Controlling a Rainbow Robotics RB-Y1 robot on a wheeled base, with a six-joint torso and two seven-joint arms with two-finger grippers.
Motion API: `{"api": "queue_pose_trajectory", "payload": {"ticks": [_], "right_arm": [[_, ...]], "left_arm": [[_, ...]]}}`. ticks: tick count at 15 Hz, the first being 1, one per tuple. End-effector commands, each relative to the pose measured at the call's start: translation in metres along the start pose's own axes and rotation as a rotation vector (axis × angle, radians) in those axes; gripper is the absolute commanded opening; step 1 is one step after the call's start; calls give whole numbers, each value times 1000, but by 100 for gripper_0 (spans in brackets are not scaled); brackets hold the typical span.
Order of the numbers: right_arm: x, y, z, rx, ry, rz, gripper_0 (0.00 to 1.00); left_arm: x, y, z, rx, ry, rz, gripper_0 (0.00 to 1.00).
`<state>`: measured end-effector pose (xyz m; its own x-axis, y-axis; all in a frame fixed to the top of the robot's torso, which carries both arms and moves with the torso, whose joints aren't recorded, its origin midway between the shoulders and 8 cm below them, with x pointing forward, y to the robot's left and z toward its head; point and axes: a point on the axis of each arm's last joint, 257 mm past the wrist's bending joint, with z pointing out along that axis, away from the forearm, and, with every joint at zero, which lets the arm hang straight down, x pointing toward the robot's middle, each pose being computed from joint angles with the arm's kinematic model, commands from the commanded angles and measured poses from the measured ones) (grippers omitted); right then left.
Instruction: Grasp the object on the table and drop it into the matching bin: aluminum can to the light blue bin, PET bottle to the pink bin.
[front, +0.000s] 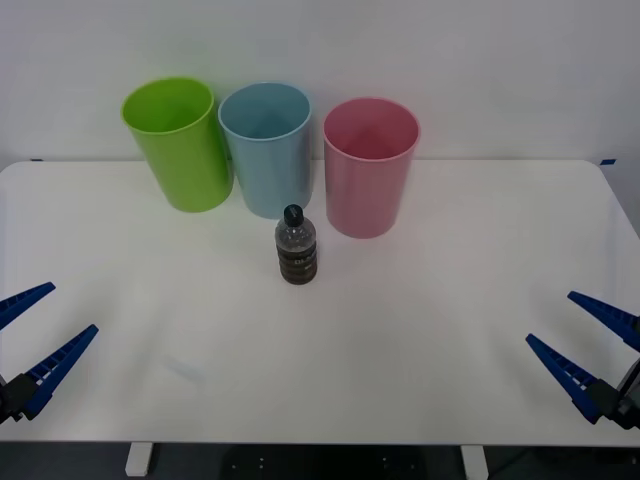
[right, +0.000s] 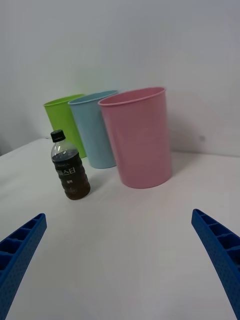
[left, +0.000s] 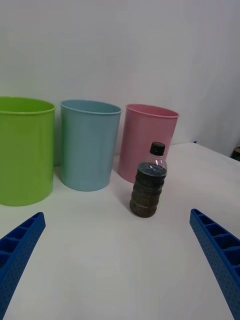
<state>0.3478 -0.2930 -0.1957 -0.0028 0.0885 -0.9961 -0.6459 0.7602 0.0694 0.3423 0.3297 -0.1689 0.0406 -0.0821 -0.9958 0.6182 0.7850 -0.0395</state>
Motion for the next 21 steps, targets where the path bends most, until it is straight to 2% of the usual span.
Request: {"api": "queue_pose_trajectory", "payload": {"ticks": [1,4,13,21], "right_arm": [[16,10,20,-41,11,18,100],[32,18,44,-88,21,33,100],[52,33,107,-170,30,16,100],[62,35,162,-97,36,-28,100]], "left_arm": [[0,0,0,0,0,0,100],[0,0,0,0,0,0,100],[0,0,0,0,0,0,100],[0,0,0,0,0,0,100]]}}
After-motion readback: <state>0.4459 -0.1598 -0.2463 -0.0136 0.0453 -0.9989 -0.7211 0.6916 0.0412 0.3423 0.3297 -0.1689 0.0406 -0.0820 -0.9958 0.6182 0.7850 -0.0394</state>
